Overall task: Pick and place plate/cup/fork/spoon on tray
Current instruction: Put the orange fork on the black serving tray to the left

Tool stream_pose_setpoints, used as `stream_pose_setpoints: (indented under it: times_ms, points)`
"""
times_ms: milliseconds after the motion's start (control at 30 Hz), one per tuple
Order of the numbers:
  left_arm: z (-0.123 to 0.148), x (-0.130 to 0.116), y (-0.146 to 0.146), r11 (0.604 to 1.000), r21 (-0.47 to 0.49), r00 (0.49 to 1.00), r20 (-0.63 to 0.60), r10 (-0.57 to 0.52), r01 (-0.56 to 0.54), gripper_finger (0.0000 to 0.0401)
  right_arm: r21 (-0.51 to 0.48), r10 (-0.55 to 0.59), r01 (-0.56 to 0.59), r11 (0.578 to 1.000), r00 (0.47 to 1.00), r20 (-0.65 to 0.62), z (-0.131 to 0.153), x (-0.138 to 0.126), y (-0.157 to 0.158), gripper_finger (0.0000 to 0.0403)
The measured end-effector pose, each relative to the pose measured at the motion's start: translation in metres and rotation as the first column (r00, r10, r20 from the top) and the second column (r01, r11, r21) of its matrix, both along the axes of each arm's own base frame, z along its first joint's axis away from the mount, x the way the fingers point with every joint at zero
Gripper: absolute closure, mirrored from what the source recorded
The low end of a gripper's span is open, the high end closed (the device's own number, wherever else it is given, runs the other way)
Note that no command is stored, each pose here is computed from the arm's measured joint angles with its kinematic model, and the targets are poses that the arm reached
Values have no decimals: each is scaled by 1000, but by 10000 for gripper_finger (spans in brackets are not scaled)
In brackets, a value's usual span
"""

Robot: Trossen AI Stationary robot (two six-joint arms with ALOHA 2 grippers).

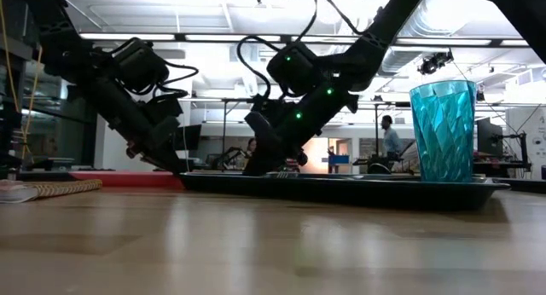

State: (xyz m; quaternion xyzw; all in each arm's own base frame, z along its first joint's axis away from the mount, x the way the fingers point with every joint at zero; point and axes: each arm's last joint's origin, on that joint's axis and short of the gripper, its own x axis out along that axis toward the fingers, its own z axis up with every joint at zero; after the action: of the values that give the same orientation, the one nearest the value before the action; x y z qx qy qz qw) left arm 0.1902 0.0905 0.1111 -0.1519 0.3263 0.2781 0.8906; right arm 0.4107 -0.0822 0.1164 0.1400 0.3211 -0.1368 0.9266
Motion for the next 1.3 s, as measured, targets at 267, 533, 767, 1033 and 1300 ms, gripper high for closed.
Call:
stream_pose_setpoints:
  times_ms: [267,533,767,1033,1300]
  points:
    - [0,0,0,1000,0,1000,0,0,0,401,-56,90,-92,994,995,-33,-1,3,25,403]
    - [0,0,0,1000,0,1000,0,0,0,401,-93,18,-22,995,999,-42,-2,2,21,403]
    - [0,0,0,1000,0,1000,1,0,0,401,-87,18,-23,996,998,-55,-10,3,22,403]
    - [0,0,0,1000,-6,1000,8,-9,9,401,-91,-6,4,996,1000,-23,-8,5,20,403]
    - [0,0,0,1000,-6,1000,9,-9,9,401,-97,-8,6,995,1000,-20,-8,5,20,403]
